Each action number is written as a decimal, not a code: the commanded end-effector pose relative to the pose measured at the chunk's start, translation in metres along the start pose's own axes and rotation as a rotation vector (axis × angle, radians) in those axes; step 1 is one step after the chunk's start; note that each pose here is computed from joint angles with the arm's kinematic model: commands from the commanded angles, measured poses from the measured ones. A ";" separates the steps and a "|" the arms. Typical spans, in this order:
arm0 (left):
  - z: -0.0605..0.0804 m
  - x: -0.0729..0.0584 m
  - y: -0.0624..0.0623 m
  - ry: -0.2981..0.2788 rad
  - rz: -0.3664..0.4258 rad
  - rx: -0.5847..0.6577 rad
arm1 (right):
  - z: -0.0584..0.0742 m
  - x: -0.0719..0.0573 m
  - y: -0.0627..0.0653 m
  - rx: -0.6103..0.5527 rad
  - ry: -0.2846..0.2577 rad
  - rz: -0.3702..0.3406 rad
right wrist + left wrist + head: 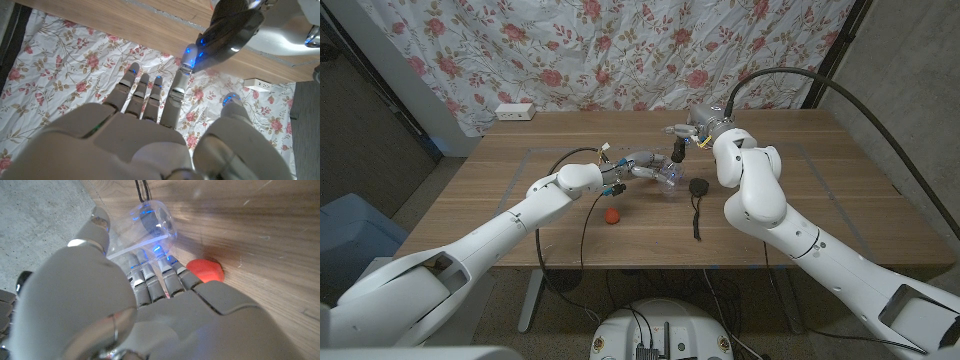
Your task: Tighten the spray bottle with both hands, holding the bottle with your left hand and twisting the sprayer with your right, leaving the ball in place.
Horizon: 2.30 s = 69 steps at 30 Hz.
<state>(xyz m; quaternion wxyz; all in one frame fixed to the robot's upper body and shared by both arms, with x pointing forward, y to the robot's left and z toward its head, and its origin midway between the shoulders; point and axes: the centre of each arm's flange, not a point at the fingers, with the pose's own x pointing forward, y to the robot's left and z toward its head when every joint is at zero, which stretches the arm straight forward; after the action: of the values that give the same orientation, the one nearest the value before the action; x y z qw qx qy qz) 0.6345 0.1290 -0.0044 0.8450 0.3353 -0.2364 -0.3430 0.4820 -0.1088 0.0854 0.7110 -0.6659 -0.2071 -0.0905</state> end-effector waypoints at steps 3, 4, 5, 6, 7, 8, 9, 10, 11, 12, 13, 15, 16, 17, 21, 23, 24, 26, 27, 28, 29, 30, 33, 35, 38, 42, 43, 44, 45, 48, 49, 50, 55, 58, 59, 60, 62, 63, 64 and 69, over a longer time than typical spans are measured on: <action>0.003 -0.001 0.004 -0.018 0.015 0.002 | -0.012 -0.007 -0.013 -0.030 0.015 0.000; 0.003 -0.001 0.004 -0.019 0.016 0.003 | -0.013 -0.008 -0.014 -0.028 0.016 -0.002; 0.003 -0.001 0.004 -0.020 0.017 0.003 | -0.014 -0.009 -0.015 -0.029 0.017 -0.001; 0.004 -0.002 0.004 -0.022 0.018 0.003 | -0.015 -0.010 -0.016 -0.032 0.018 0.000; 0.004 -0.002 0.004 -0.022 0.020 0.003 | -0.016 -0.011 -0.017 -0.031 0.018 -0.001; 0.004 -0.003 0.004 -0.023 0.021 0.005 | -0.017 -0.012 -0.018 -0.026 0.012 -0.001; 0.004 -0.003 0.004 -0.023 0.023 0.005 | -0.018 -0.013 -0.019 -0.021 0.006 -0.001; 0.004 -0.004 0.004 -0.023 0.023 0.005 | -0.018 -0.014 -0.020 -0.020 0.002 -0.003; 0.004 -0.004 0.004 -0.024 0.025 0.004 | -0.019 -0.015 -0.021 -0.020 0.003 -0.005; 0.004 -0.005 0.004 -0.024 0.025 0.006 | -0.019 -0.015 -0.022 -0.020 0.002 -0.006; 0.004 -0.005 0.004 -0.024 0.027 0.006 | -0.020 -0.016 -0.023 -0.021 0.000 -0.007; 0.004 -0.007 0.004 -0.024 0.029 0.005 | -0.021 -0.017 -0.025 -0.012 -0.011 -0.004; 0.004 -0.007 0.005 -0.024 0.030 0.005 | -0.022 -0.017 -0.027 -0.004 -0.014 0.000; 0.004 -0.008 0.005 -0.024 0.032 0.005 | -0.023 -0.018 -0.028 0.001 -0.019 -0.001; 0.005 -0.010 0.006 -0.028 0.039 0.005 | -0.027 -0.021 -0.032 0.007 -0.048 -0.004; 0.005 -0.010 0.006 -0.031 0.040 0.001 | -0.029 -0.021 -0.034 0.021 -0.062 0.005; 0.005 -0.011 0.007 -0.032 0.041 0.001 | -0.030 -0.022 -0.034 0.025 -0.066 0.008; 0.004 -0.011 0.007 -0.034 0.045 -0.001 | -0.031 -0.023 -0.036 0.022 -0.074 0.013; 0.004 -0.012 0.007 -0.036 0.047 -0.004 | -0.032 -0.024 -0.037 0.019 -0.077 0.020; 0.004 -0.012 0.008 -0.039 0.048 -0.007 | -0.032 -0.024 -0.038 0.019 -0.079 0.029; 0.004 -0.012 0.008 -0.041 0.049 -0.011 | -0.033 -0.025 -0.038 0.021 -0.081 0.035; 0.004 -0.011 0.007 -0.043 0.049 -0.013 | -0.034 -0.025 -0.039 0.023 -0.083 0.037; 0.003 -0.011 0.007 -0.045 0.048 -0.013 | -0.036 -0.026 -0.040 0.023 -0.092 0.050; 0.002 -0.011 0.007 -0.046 0.051 -0.015 | -0.036 -0.027 -0.040 0.020 -0.097 0.061; 0.002 -0.011 0.007 -0.048 0.057 -0.018 | -0.036 -0.027 -0.040 0.022 -0.104 0.074; 0.001 -0.013 0.007 -0.049 0.065 -0.018 | -0.036 -0.028 -0.039 -0.001 -0.104 0.086; 0.001 -0.013 0.006 -0.049 0.066 -0.018 | -0.036 -0.028 -0.039 0.002 -0.109 0.095; 0.001 -0.013 0.007 -0.049 0.067 -0.017 | -0.037 -0.027 -0.039 0.007 -0.114 0.101; 0.000 -0.014 0.007 -0.048 0.069 -0.018 | -0.037 -0.027 -0.039 0.009 -0.118 0.104; 0.000 -0.015 0.007 -0.046 0.075 -0.017 | -0.038 -0.027 -0.039 -0.012 -0.124 0.111; -0.001 -0.016 0.007 -0.044 0.077 -0.018 | -0.038 -0.026 -0.039 -0.015 -0.127 0.110; -0.001 -0.016 0.008 -0.043 0.079 -0.018 | -0.038 -0.026 -0.039 -0.018 -0.131 0.109; -0.002 -0.017 0.008 -0.039 0.086 -0.019 | -0.038 -0.026 -0.039 -0.041 -0.140 0.117; -0.002 -0.017 0.008 -0.038 0.088 -0.020 | -0.039 -0.026 -0.039 -0.047 -0.147 0.119; -0.002 -0.017 0.008 -0.037 0.090 -0.019 | -0.039 -0.025 -0.039 -0.052 -0.150 0.123; -0.002 -0.017 0.008 -0.037 0.091 -0.019 | -0.038 -0.025 -0.039 -0.056 -0.154 0.125; -0.002 -0.017 0.008 -0.037 0.094 -0.020 | -0.037 -0.025 -0.038 -0.065 -0.160 0.139; -0.002 -0.018 0.008 -0.036 0.095 -0.018 | -0.037 -0.024 -0.038 -0.069 -0.162 0.147; -0.001 -0.018 0.007 -0.036 0.097 -0.018 | -0.036 -0.024 -0.037 -0.072 -0.168 0.155; 0.000 -0.019 0.005 -0.033 0.103 -0.019 | -0.035 -0.023 -0.034 -0.086 -0.181 0.167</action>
<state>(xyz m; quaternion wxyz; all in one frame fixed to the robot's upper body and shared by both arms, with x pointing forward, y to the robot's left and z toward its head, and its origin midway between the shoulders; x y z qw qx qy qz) 0.6269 0.1458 -0.0021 0.8576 0.3090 -0.2653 -0.3142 0.4507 -0.1519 0.1086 0.6802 -0.7007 -0.2152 0.0015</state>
